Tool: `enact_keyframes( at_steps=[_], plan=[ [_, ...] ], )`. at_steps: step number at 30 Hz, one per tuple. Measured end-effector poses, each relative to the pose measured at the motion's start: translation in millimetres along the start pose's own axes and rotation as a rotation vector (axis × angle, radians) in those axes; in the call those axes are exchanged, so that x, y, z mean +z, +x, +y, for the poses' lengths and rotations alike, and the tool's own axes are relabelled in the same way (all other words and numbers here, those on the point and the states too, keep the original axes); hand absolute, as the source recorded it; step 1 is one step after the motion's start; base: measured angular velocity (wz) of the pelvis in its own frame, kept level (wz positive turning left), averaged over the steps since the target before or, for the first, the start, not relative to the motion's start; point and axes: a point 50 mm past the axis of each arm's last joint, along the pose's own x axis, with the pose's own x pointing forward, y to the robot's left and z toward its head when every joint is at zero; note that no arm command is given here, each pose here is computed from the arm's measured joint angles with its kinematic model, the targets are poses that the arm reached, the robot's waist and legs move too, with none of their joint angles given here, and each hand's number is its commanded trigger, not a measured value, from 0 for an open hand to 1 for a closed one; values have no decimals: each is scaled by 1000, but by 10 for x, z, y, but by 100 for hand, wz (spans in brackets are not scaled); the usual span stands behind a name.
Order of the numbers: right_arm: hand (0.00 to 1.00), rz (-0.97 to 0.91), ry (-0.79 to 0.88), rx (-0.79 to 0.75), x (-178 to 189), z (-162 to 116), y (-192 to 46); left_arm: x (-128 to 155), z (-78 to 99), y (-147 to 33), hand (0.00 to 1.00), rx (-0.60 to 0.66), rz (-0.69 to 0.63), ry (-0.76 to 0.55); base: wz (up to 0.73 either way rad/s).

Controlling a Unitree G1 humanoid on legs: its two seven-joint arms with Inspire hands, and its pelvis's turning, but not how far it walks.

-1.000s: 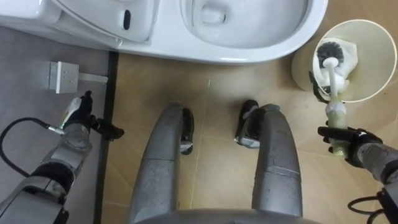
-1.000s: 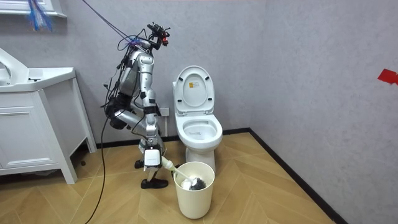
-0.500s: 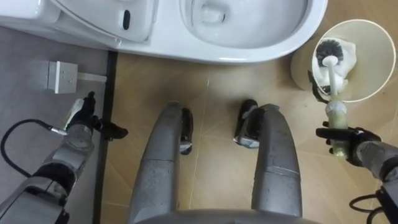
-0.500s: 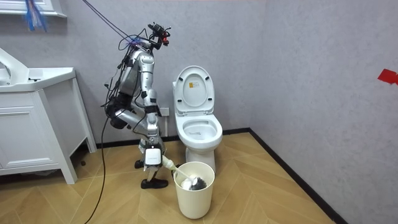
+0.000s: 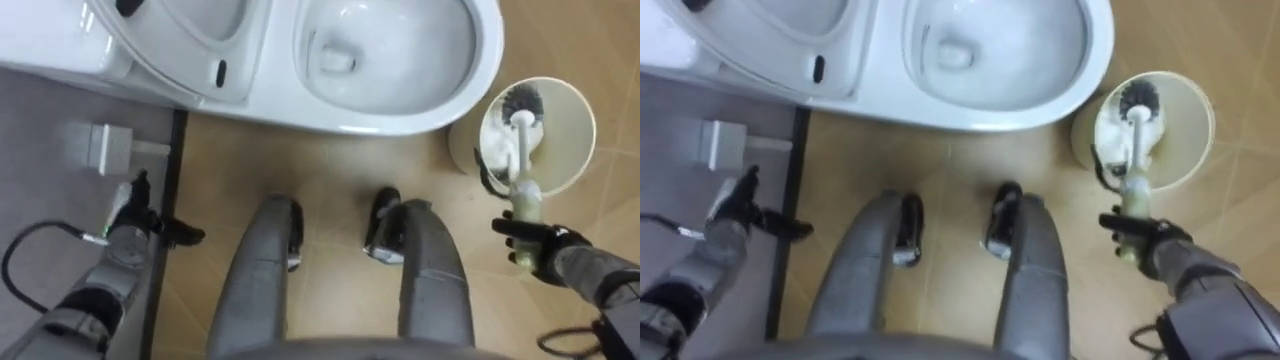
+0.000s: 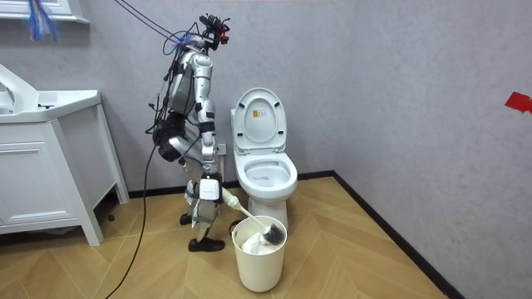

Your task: Brush toilet

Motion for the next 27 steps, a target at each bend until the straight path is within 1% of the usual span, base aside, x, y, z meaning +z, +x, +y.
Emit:
enact_keyframes(
  at_steps=[5,9,14,18,19,23,25,27],
  plan=[
    [100,50,95,15,-252,25,20,-188,-44,-76,0,5,27,-37,1],
    [100,88,193,0,-499,-100,4,-373,-118,-149,0,16,91,-114,11],
    [100,99,317,7,-694,-141,-11,-665,-160,-267,0,40,185,-185,8],
    [100,111,407,5,-874,-191,-37,-933,-127,-418,0,72,230,-150,11],
    [100,112,416,3,-895,-195,-41,-957,-118,-431,0,80,237,-151,0],
    [100,113,434,-14,-1079,-277,-85,-1153,-75,-559,0,139,285,-185,3],
    [100,122,462,-23,-1166,-294,-104,-1213,-79,-615,0,168,300,-203,8],
    [100,143,469,-39,-1266,-337,-133,-1265,-111,-669,0,167,312,-205,6]
  ],
)
